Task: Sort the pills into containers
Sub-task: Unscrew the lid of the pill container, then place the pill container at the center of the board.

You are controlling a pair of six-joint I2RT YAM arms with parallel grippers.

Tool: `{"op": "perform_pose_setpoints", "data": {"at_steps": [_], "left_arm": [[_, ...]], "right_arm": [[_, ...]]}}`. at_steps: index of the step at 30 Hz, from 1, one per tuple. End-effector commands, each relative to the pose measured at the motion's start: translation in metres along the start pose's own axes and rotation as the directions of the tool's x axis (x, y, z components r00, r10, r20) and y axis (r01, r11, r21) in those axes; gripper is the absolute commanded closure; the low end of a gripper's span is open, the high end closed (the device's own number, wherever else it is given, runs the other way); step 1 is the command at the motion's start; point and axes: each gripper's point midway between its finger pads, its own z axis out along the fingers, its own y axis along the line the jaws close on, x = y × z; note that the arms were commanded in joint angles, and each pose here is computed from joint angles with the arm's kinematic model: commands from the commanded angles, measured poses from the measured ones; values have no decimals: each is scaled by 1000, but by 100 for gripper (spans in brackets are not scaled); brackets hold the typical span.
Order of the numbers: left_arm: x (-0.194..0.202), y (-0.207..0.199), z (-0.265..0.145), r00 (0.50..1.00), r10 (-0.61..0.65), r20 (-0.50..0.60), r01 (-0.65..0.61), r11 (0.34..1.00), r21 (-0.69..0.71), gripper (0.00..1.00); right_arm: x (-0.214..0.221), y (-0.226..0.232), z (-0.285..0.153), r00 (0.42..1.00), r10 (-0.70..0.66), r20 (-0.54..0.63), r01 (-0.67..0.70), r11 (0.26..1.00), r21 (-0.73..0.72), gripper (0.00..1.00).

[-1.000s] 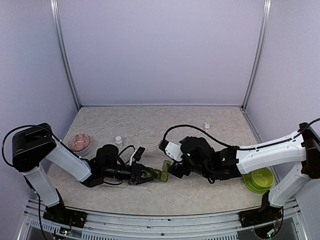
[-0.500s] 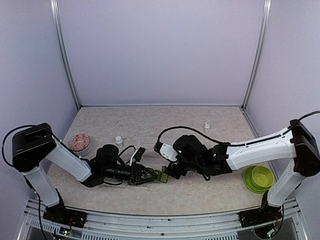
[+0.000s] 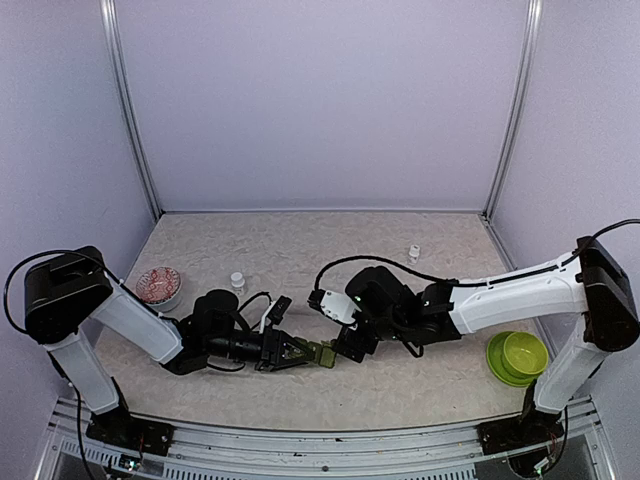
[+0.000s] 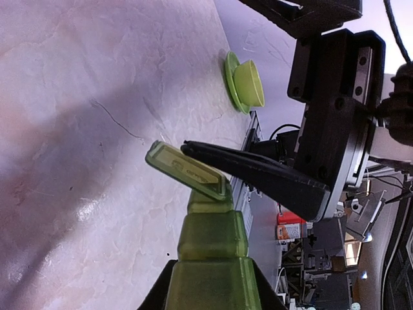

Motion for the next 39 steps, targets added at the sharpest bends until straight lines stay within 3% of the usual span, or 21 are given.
{"op": "perform_pose_setpoints", "data": {"at_steps": [1, 15, 24, 39], "left_arm": [[-12, -13, 2, 999, 42, 27, -43, 999, 32, 74], [-45, 4, 18, 995, -39, 92, 41, 999, -26, 72], [-59, 41, 22, 979, -122, 161, 140, 985, -103, 72], [-56, 80, 30, 967, -189, 171, 224, 950, -217, 64]], "right_arm": [[-4, -33, -15, 997, 77, 10, -77, 992, 100, 0], [38, -127, -84, 914, 388, 119, -401, 815, 418, 0], [52, -134, -110, 878, 441, 188, -477, 765, 433, 0], [60, -127, -109, 866, 461, 193, -498, 764, 409, 0]]}}
